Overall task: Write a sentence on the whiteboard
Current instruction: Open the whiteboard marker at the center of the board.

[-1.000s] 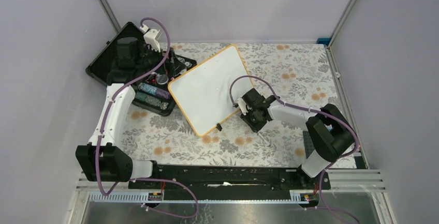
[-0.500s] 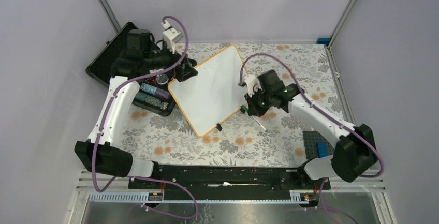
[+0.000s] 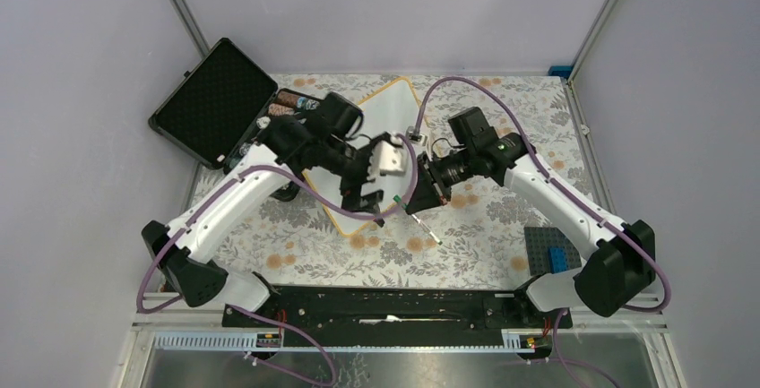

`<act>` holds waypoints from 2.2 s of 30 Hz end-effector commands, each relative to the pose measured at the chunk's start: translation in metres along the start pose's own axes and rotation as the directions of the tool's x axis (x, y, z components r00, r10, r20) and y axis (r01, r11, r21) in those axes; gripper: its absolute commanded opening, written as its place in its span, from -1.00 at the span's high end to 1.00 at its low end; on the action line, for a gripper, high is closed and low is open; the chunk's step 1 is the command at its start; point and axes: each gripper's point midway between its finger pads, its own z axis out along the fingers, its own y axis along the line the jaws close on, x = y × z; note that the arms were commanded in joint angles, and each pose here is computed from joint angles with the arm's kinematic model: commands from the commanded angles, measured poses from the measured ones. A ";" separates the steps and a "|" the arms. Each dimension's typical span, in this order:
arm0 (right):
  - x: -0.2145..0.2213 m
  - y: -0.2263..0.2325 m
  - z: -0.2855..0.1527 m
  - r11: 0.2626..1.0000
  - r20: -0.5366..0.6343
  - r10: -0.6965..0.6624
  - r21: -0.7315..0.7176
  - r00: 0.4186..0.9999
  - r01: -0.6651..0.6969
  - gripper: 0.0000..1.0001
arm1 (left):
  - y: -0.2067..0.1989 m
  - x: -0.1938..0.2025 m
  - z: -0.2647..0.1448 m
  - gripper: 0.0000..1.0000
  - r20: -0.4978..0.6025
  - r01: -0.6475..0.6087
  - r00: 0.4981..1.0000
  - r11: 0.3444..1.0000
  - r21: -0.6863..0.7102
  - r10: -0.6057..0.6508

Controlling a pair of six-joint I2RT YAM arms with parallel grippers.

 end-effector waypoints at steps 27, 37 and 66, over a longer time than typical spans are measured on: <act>0.002 0.044 0.016 0.957 -0.072 0.119 -0.259 0.990 -0.134 0.55 | -0.054 -0.004 0.039 1.00 -0.150 -0.225 0.960 0.969 0.099 0.238; -0.036 -0.006 -0.029 0.993 0.158 0.107 0.023 0.982 -0.112 -0.99 | -0.003 -0.009 -0.001 1.00 0.067 0.073 0.995 0.997 -0.028 -0.071; -0.090 0.012 -0.035 0.973 0.281 0.224 -0.123 0.933 -0.197 -0.09 | 0.026 -0.020 0.003 1.00 0.244 0.283 0.930 0.959 0.004 -0.276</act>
